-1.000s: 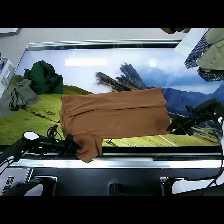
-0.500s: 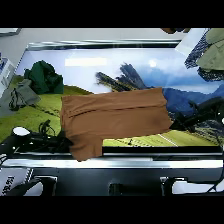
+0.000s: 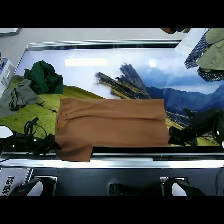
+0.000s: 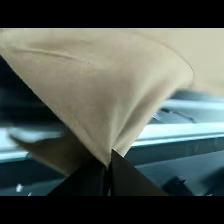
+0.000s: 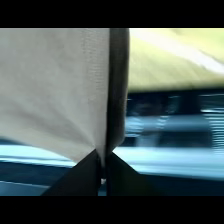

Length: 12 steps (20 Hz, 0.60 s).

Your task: Fold the clothes and pants, and hang the long-sleeved shirts on hangers.

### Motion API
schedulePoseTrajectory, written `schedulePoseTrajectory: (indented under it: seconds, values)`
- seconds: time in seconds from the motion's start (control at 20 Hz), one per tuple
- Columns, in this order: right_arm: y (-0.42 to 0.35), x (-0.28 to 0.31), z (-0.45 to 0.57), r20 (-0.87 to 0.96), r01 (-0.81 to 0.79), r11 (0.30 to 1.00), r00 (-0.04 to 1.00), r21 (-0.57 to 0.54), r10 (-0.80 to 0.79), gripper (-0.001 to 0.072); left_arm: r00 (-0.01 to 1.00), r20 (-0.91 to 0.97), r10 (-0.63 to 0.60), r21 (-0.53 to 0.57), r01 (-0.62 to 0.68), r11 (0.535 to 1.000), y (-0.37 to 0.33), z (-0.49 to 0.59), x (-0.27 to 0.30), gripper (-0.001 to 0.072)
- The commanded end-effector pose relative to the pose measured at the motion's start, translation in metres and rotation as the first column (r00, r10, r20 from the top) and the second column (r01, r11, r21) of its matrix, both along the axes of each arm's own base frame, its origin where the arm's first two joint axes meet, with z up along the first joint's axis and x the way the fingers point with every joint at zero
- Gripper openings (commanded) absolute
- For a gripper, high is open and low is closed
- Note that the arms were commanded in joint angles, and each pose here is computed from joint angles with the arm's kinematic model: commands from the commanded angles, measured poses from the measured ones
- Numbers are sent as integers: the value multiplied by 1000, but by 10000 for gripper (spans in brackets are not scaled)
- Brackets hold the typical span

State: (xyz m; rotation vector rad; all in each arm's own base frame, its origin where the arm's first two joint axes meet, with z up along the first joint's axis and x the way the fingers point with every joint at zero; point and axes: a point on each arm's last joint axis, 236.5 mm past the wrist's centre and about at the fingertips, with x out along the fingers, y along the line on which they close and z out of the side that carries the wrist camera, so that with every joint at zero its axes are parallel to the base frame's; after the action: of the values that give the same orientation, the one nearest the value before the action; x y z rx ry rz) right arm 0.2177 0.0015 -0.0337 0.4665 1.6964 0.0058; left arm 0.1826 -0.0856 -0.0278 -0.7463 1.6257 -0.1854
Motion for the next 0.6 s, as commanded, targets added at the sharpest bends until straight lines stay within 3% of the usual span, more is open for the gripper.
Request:
schedulePoseTrajectory:
  seconds: [0.0,0.25,0.4,0.55]
  values:
    - [-19,-22,23,81,20,988,997,-154,-8,29,1000,-18,10,42,-10,999,6,11,-14,17]
    - [-3,37,30,312,82,994,948,-70,-56,29,997,74,28,-22,-27,999,0,18,33,17]
    - [8,73,16,361,70,997,930,12,-69,28,996,82,20,-40,-17,999,5,18,68,17]
    - [-3,110,7,393,87,996,916,2,-81,29,995,96,19,-34,-16,999,17,16,112,17]
